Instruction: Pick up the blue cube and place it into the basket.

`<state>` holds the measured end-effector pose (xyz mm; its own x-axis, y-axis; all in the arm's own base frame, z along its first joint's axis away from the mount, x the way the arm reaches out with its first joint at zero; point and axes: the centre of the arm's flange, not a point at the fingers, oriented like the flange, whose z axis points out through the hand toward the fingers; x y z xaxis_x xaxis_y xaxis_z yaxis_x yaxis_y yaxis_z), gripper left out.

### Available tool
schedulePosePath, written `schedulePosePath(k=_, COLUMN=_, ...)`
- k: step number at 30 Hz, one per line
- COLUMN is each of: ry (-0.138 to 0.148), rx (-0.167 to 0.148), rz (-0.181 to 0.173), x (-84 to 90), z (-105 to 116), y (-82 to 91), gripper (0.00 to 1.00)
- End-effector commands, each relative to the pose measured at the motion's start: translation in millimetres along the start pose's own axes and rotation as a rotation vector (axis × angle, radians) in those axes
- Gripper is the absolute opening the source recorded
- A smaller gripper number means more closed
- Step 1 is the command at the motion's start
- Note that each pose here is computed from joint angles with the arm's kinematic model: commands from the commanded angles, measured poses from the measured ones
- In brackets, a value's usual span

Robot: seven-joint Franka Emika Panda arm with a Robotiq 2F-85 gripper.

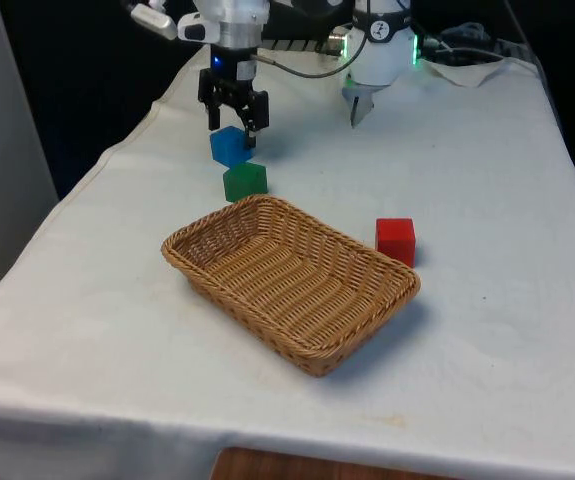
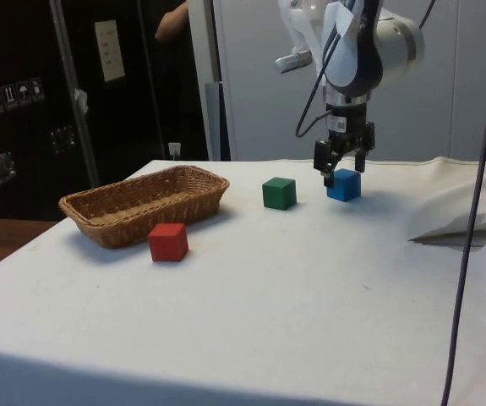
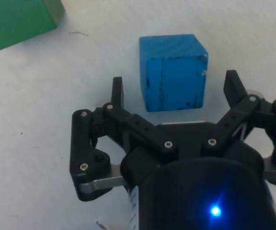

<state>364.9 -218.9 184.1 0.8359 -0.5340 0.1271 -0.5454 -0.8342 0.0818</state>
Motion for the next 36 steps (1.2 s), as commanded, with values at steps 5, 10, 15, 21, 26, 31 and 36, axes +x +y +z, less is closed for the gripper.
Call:
schedulePosePath(k=5, ry=0.015, rx=0.011, rz=0.019, x=-1.3, z=-0.8, y=-5.3, gripper=1.0)
schedulePosePath(k=10, ry=0.017, rx=0.006, rz=0.033, x=-2.8, z=1.9, y=-2.7, gripper=1.0)
schedulePosePath(k=15, ry=0.017, rx=-0.004, rz=0.047, x=-1.4, z=5.9, y=2.6, gripper=1.0)
schedulePosePath(k=21, ry=0.022, rx=-0.012, rz=0.054, x=1.1, z=6.8, y=5.2, gripper=1.0)
schedulePosePath(k=26, ry=0.024, rx=-0.015, rz=0.057, x=1.6, z=6.9, y=6.0, gripper=0.56)
schedulePosePath(k=31, ry=0.025, rx=-0.016, rz=0.059, x=1.4, z=6.9, y=6.4, gripper=0.04)
schedulePosePath(k=36, ry=0.027, rx=-0.016, rz=0.061, x=1.7, z=6.4, y=6.8, gripper=0.01)
